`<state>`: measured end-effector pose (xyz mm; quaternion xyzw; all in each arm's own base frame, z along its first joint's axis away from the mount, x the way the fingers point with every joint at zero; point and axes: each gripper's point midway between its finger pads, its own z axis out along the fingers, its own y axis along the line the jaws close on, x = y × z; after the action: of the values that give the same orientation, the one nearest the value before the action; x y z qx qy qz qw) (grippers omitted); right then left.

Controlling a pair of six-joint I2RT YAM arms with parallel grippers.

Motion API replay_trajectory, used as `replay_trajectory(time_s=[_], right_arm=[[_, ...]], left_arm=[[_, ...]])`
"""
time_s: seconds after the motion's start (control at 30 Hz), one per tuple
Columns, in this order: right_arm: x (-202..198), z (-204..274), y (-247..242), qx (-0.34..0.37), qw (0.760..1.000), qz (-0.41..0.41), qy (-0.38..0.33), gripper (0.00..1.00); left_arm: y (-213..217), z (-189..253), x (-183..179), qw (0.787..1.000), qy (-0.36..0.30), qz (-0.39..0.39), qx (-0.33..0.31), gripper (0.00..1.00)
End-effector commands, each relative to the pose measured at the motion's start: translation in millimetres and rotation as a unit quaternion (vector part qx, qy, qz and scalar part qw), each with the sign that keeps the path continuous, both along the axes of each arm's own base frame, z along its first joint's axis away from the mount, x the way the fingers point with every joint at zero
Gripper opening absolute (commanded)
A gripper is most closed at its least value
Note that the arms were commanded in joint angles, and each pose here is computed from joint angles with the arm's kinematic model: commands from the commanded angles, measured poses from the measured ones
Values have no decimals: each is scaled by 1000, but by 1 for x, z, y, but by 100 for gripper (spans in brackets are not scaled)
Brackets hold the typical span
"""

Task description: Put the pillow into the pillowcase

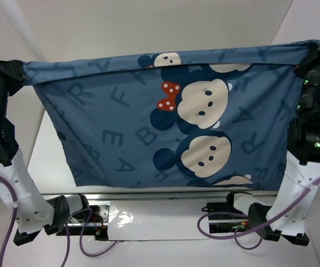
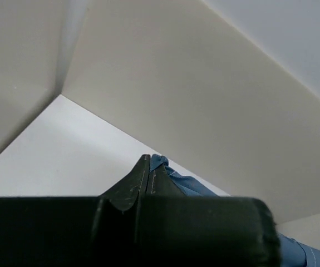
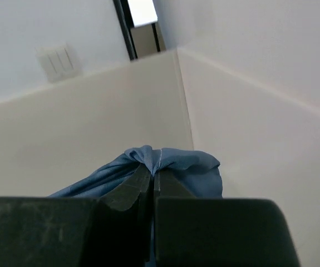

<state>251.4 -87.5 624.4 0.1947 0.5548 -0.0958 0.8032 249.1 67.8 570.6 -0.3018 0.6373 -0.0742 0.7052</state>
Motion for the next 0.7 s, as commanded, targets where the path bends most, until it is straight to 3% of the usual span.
replay_trajectory(time_s=[0.0, 0.03, 0.07, 0.13, 0.2, 0.23, 0.3, 0.33, 0.37, 0.4, 0.43, 0.47, 0.57, 0.6, 0.67], right_arm=[[59, -78, -74, 38, 984, -146, 97, 0], [95, -105, -61, 49, 987, -83, 126, 0], [115, -127, -56, 61, 986, -55, 144, 0], [169, -210, -34, 104, 969, 39, 219, 0], [203, -275, -19, 138, 955, 75, 250, 0], [218, -300, -11, 145, 950, 88, 262, 0], [261, -358, 9, 150, 942, 85, 287, 0], [283, -406, 12, 160, 926, 81, 331, 0], [287, -427, 11, 173, 914, 60, 362, 6], [309, -407, 11, 170, 921, 68, 345, 41], [317, -415, 11, 192, 914, 64, 352, 58], [320, -447, 10, 204, 893, 64, 396, 70], [329, -420, 18, 188, 902, 85, 380, 84], [331, -411, 26, 174, 907, 95, 371, 94], [320, -392, 32, 159, 913, 100, 363, 100]], left_arm=[[93, -44, 51, 986, 76, 145, 28, 0], [90, -53, 72, 991, 78, 110, 26, 0], [93, -89, 94, 990, 111, 89, 7, 0], [89, -146, 143, 988, 143, 48, -11, 0], [80, -187, 177, 985, 168, 20, -12, 0], [64, -232, 209, 977, 212, -17, -10, 0], [52, -280, 246, 967, 253, -34, -15, 0], [47, -351, 272, 943, 326, -56, -38, 5], [49, -336, 296, 947, 312, -59, -47, 25], [47, -361, 298, 931, 354, -64, -69, 45], [58, -373, 305, 924, 367, -64, -90, 66], [67, -379, 326, 925, 360, -66, -103, 99], [78, -384, 323, 921, 360, -70, -129, 99], [76, -353, 316, 933, 334, -71, -118, 99], [75, -356, 305, 938, 323, -65, -106, 99]])
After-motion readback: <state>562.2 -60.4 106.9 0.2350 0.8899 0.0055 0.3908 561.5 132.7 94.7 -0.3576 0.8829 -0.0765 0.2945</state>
